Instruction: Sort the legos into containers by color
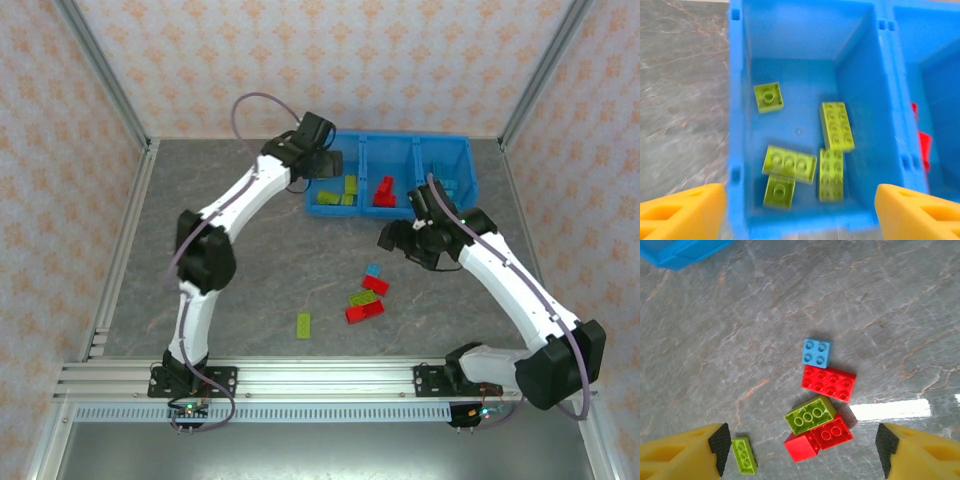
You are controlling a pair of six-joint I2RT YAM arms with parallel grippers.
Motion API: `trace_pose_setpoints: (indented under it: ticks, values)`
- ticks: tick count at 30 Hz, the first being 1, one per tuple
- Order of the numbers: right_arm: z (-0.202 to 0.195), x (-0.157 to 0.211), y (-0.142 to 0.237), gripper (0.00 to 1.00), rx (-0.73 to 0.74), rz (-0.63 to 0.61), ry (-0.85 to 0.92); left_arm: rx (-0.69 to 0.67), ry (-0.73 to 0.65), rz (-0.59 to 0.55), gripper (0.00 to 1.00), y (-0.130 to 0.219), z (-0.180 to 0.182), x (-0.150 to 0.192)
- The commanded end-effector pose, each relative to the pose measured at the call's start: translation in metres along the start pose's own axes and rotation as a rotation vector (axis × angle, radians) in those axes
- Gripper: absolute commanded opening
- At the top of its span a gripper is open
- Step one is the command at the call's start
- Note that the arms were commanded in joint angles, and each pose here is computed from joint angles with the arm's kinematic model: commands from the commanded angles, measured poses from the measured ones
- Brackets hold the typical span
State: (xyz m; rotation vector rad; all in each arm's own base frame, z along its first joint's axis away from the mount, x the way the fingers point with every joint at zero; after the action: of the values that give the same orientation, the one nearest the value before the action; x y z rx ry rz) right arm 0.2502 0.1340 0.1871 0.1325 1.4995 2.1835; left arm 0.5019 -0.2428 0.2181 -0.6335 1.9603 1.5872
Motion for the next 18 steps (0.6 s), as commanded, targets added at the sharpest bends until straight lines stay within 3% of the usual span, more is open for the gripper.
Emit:
trace_pose_setpoints:
  ticks: [1, 5, 13, 18]
  values:
    - [-0.014, -0.004, -0.025, 0.78, 0.101, 0.000, -0.068, 0.128, -0.017, -0.273, 0.79, 0.100, -0.013, -0.048]
    - [-0.008, 0.003, -0.057, 0.77, 0.170, 0.084, -0.048, 0.160, -0.105, -0.326, 0.81, 0.146, -0.006, -0.018]
    - [0.002, 0.012, -0.124, 0.70, 0.263, 0.164, -0.014, 0.244, -0.581, -0.273, 1.00, 0.196, -0.017, 0.091]
    - [0.000, 0.010, -0.146, 0.67, 0.298, 0.149, -0.017, 0.337, -0.765, -0.316, 1.00, 0.216, -0.011, 0.137]
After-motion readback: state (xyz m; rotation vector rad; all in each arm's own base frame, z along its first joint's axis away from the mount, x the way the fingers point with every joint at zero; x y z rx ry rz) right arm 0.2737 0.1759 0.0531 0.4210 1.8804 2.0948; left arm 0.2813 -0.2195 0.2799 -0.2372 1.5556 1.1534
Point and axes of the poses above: each hand's point on the last joint's axis, 136 mm out from that joint toward the fingers, its own y axis back along the fingers, its own z axis along the line the jaws close on, x = y × z, the point moved 1 cm from there along y, back along the fingers, and after that the axes turned 5 degrees about -y, right-handed, at the moved point
